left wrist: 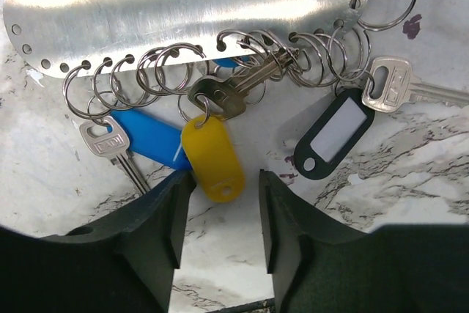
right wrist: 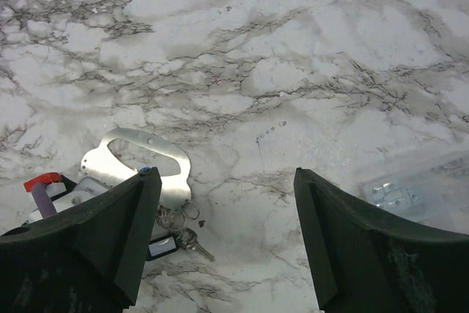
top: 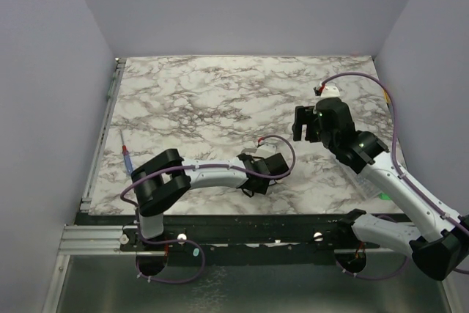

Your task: Put the keys on the keyring

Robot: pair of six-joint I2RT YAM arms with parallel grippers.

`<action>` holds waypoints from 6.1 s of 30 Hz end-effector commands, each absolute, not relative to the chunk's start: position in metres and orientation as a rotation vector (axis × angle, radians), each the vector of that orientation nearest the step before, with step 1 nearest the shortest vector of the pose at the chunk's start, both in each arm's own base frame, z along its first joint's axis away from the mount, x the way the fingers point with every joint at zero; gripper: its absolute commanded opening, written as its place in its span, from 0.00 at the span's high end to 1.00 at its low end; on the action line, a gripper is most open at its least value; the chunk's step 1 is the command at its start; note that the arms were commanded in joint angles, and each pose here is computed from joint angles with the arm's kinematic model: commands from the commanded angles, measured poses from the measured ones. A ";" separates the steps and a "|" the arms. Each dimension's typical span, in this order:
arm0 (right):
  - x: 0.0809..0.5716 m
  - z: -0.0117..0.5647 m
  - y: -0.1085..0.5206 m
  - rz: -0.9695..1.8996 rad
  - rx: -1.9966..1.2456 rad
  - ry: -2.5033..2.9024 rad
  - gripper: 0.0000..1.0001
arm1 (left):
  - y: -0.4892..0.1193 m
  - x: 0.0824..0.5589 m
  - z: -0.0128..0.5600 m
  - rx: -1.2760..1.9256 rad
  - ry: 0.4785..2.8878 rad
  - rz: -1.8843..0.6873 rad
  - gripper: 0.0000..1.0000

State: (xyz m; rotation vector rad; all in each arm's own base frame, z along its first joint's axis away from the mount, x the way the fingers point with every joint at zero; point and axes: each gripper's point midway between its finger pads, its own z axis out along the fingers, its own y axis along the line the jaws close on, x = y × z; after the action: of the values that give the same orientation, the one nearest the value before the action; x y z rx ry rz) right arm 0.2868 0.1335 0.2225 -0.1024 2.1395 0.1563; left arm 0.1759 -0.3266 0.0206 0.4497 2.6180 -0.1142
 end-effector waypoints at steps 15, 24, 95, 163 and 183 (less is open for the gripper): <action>0.285 0.226 0.137 0.190 -0.153 2.121 0.18 | -0.310 0.189 0.029 0.386 2.553 0.013 1.00; 0.287 0.230 0.140 0.202 -0.154 2.115 0.18 | -0.313 0.192 0.054 0.388 2.508 -0.054 1.00; 0.276 0.263 0.164 0.398 -0.263 1.983 0.18 | -0.298 0.212 0.164 0.620 2.285 -0.243 1.00; 0.157 0.291 0.279 1.171 -1.331 1.159 0.61 | -0.300 0.132 0.314 1.210 1.609 -0.846 1.00; 0.149 0.282 0.286 1.261 -1.344 1.201 0.86 | -0.292 0.142 0.331 1.077 1.579 -0.827 1.00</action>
State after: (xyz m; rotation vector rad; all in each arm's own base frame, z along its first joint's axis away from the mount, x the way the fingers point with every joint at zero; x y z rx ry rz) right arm 0.1533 0.2847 0.2843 -1.3319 1.1990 1.2345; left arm 0.1354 -0.2895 0.2955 1.1853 1.6810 -0.7965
